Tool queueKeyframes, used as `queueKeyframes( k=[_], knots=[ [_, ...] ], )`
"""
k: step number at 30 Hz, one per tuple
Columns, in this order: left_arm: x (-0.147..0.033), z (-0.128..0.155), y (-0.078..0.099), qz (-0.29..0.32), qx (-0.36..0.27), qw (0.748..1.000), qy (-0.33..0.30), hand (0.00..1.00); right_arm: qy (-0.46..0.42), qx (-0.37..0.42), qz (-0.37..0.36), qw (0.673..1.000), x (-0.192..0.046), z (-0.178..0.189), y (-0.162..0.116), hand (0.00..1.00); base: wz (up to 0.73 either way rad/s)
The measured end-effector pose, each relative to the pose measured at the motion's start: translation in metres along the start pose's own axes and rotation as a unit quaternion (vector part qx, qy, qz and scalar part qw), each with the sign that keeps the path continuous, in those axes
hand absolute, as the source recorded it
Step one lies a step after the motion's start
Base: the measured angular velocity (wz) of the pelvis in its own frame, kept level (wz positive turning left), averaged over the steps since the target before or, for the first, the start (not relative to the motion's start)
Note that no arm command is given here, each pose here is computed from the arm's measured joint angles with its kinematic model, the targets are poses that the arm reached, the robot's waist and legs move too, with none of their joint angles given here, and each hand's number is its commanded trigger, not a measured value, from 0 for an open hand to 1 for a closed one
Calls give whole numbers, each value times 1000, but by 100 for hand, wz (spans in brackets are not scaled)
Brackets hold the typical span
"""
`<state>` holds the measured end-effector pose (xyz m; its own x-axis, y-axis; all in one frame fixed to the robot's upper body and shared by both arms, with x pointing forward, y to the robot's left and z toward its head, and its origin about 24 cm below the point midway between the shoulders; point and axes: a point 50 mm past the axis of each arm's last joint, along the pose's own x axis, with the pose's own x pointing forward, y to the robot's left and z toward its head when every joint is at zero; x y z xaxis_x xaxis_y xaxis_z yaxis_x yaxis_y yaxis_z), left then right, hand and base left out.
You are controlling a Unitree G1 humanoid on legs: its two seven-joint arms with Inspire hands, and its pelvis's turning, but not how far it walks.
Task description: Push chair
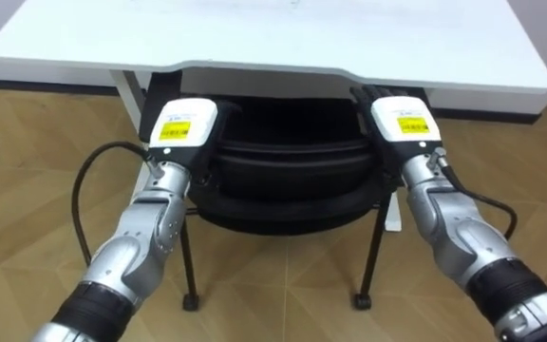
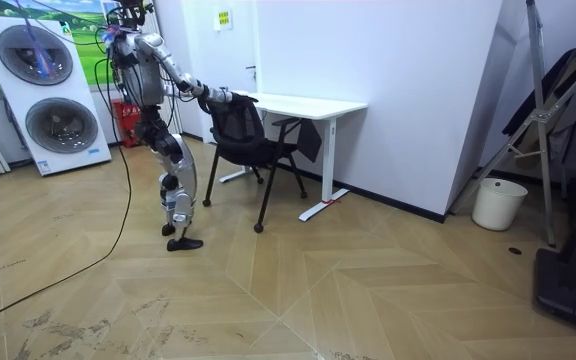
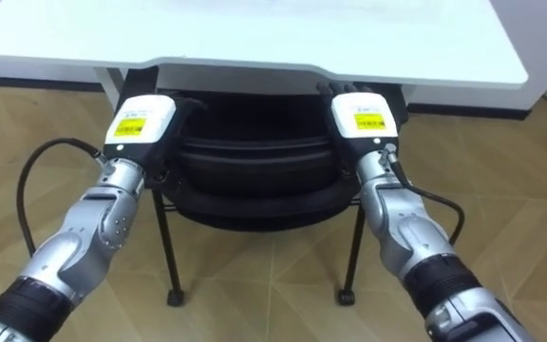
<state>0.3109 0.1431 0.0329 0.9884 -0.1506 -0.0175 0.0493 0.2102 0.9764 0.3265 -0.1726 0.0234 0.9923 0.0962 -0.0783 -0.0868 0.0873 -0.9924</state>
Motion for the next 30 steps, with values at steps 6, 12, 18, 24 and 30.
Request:
queueKeyframes(
  k=[6,12,18,24,30],
  knots=[
    [2,-5,13,20,-3,1000,9,0,-16,13,-19,1000,2,5,-22,0,-7],
    [1,-17,37,36,39,999,10,0,-42,-3,-41,998,0,-1,-54,0,3],
    [2,-24,53,40,64,997,17,0,-59,-5,-47,997,-2,-4,-79,0,6],
    [9,-32,88,69,119,990,-1,0,-37,47,-254,965,-4,-25,-175,0,0],
    [-10,-30,223,361,86,928,-19,0,-47,75,-478,874,-40,-38,-261,0,10]
  ],
)
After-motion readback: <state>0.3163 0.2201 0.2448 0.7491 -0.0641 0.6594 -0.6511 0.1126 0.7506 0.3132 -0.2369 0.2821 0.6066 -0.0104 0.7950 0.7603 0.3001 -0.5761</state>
